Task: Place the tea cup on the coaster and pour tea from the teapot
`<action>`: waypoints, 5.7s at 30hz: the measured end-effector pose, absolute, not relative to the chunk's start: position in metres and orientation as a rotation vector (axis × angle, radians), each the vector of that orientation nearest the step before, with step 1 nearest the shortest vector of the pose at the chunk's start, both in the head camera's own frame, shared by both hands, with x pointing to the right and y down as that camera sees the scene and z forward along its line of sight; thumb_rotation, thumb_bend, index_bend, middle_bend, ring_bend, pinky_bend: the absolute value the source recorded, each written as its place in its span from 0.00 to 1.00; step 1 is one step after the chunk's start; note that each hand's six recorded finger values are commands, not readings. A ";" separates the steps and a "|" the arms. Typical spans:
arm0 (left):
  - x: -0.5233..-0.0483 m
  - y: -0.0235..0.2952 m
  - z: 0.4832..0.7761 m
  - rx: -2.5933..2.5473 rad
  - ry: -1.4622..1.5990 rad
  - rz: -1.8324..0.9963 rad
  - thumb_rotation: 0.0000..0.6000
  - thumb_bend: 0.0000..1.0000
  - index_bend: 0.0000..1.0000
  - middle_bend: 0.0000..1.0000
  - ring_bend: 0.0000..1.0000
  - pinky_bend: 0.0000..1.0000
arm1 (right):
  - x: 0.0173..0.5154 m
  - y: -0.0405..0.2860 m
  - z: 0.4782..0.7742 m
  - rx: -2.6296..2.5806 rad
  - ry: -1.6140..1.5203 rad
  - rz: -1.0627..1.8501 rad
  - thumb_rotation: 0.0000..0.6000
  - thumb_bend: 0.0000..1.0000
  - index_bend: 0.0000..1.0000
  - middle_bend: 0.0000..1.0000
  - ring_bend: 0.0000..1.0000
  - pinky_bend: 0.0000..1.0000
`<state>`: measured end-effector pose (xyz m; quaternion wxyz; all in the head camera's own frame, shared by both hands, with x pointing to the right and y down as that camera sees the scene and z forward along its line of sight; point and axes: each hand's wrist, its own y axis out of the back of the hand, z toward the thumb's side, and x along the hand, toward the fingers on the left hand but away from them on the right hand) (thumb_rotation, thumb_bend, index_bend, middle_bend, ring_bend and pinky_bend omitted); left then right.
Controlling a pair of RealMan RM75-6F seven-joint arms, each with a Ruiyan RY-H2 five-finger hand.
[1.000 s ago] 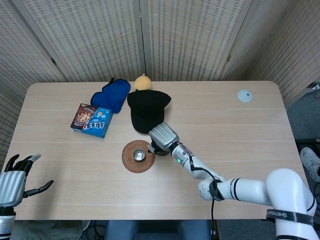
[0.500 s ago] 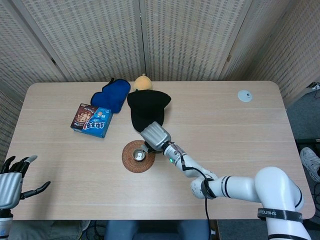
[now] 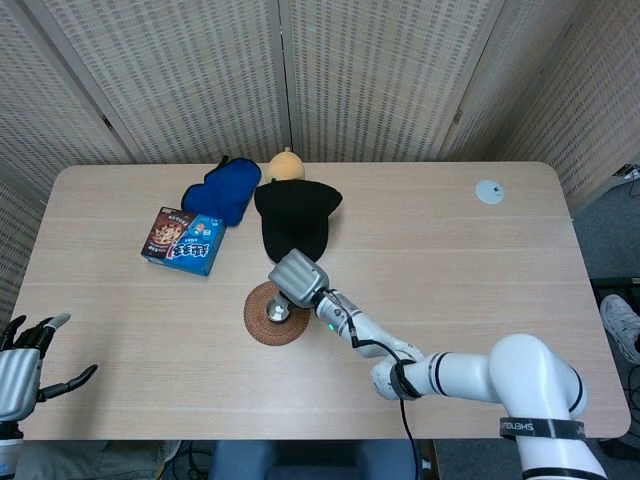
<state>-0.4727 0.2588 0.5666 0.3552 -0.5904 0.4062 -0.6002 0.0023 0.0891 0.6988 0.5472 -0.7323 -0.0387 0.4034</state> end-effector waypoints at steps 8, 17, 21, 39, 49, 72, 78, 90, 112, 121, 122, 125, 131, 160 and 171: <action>-0.475 0.261 0.566 -1.524 1.056 -1.561 0.19 0.06 0.19 0.23 0.29 0.07 | -0.002 0.086 0.694 -1.670 -0.075 0.927 0.56 0.46 1.00 1.00 1.00 0.55; -0.478 0.264 0.566 -1.523 1.066 -1.567 0.18 0.06 0.19 0.23 0.29 0.07 | -0.009 0.086 0.688 -1.585 -0.038 0.892 0.56 0.46 1.00 1.00 1.00 0.55; -0.479 0.265 0.566 -1.523 1.067 -1.569 0.18 0.06 0.19 0.23 0.29 0.07 | -0.010 0.087 0.688 -1.556 -0.023 0.885 0.56 0.46 1.00 1.00 1.00 0.55; -0.482 0.268 0.568 -1.522 1.073 -1.578 0.19 0.06 0.19 0.23 0.29 0.06 | -0.019 0.090 0.687 -1.446 0.024 0.845 0.56 0.47 1.00 1.00 1.00 0.56; -0.484 0.270 0.568 -1.514 1.075 -1.586 0.18 0.06 0.19 0.23 0.29 0.06 | -0.025 0.094 0.686 -1.386 0.053 0.811 0.56 0.48 1.00 1.00 1.00 0.56; -0.488 0.273 0.569 -1.510 1.082 -1.591 0.19 0.06 0.19 0.23 0.29 0.06 | -0.034 0.102 0.685 -1.292 0.122 0.769 0.56 0.49 1.00 1.00 1.00 0.56; -0.489 0.273 0.568 -1.507 1.084 -1.590 0.18 0.06 0.19 0.23 0.29 0.06 | -0.035 0.102 0.684 -1.288 0.123 0.766 0.56 0.50 1.00 1.00 1.00 0.57; -0.489 0.274 0.566 -1.504 1.087 -1.590 0.18 0.06 0.19 0.23 0.29 0.06 | -0.035 0.105 0.681 -1.264 0.134 0.756 0.56 0.50 1.00 1.00 1.00 0.57; -0.491 0.275 0.566 -1.503 1.090 -1.592 0.18 0.06 0.19 0.23 0.29 0.06 | -0.032 0.109 0.683 -1.237 0.157 0.771 0.56 0.50 1.00 1.00 1.00 0.57; -0.491 0.276 0.567 -1.503 1.089 -1.596 0.19 0.06 0.19 0.23 0.29 0.05 | -0.031 0.109 0.684 -1.255 0.154 0.785 0.56 0.50 1.00 1.00 1.00 0.57; -0.491 0.276 0.567 -1.503 1.089 -1.597 0.18 0.06 0.19 0.23 0.29 0.05 | -0.031 0.109 0.684 -1.260 0.153 0.788 0.56 0.50 1.00 1.00 1.00 0.57; -0.491 0.276 0.567 -1.505 1.086 -1.601 0.18 0.06 0.19 0.23 0.29 0.05 | -0.029 0.107 0.685 -1.285 0.141 0.802 0.57 0.50 1.00 1.00 1.00 0.57; -0.492 0.276 0.568 -1.508 1.089 -1.606 0.19 0.06 0.19 0.23 0.29 0.05 | -0.025 0.103 0.687 -1.344 0.108 0.841 0.57 0.50 1.00 1.00 1.00 0.59; -0.473 0.269 0.576 -1.552 1.042 -1.582 0.18 0.06 0.19 0.23 0.29 0.05 | 0.088 0.062 0.673 -1.898 -0.381 1.112 0.57 0.50 1.00 1.00 1.00 0.61; -0.460 0.266 0.582 -1.586 1.015 -1.562 0.18 0.06 0.19 0.23 0.29 0.05 | 0.170 0.072 0.682 -1.961 -0.405 1.275 0.55 0.38 1.00 1.00 1.00 0.61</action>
